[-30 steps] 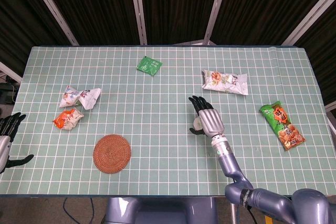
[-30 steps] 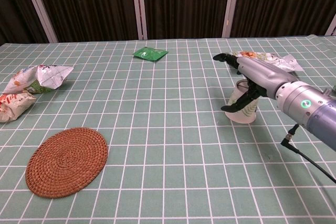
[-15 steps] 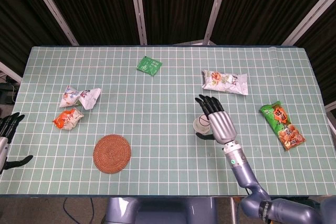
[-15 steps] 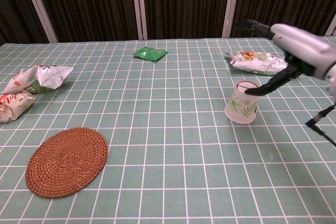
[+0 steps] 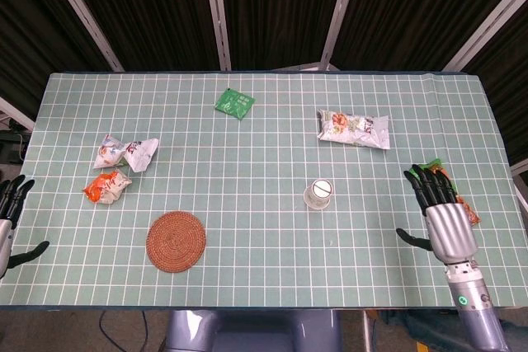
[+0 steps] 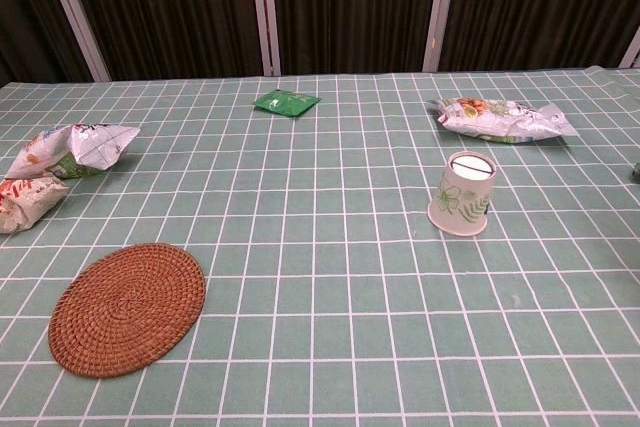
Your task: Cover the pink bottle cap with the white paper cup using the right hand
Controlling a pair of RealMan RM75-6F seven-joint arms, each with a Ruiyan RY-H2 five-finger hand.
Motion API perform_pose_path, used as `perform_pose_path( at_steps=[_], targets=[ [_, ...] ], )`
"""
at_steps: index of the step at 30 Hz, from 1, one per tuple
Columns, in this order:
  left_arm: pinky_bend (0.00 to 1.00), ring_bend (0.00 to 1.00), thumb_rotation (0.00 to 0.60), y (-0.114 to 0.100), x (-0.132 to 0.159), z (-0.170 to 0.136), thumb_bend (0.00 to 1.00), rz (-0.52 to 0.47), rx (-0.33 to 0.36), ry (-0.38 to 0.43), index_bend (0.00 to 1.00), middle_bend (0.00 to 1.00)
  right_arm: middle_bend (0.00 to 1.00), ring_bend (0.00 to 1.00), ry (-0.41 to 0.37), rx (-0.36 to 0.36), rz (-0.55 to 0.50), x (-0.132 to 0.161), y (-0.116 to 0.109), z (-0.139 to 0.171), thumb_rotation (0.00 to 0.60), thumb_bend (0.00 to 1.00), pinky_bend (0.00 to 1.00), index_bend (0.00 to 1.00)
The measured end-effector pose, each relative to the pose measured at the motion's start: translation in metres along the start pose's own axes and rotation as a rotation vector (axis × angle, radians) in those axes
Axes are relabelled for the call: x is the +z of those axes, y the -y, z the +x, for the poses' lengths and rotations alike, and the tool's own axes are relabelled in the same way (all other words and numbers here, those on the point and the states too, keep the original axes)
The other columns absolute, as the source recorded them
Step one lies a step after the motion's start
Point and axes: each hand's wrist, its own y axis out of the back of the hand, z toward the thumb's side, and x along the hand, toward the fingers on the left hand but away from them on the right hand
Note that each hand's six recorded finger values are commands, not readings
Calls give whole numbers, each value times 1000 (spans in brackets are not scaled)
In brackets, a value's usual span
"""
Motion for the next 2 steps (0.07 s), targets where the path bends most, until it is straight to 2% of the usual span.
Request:
perform_pose_path(
  at_steps=[2],
  targets=[
    [0, 0, 600, 0, -1, 0, 0, 3, 4, 4, 0, 0, 0, 0, 18, 4, 16, -6, -1, 10, 600, 0, 0, 0]
  ],
)
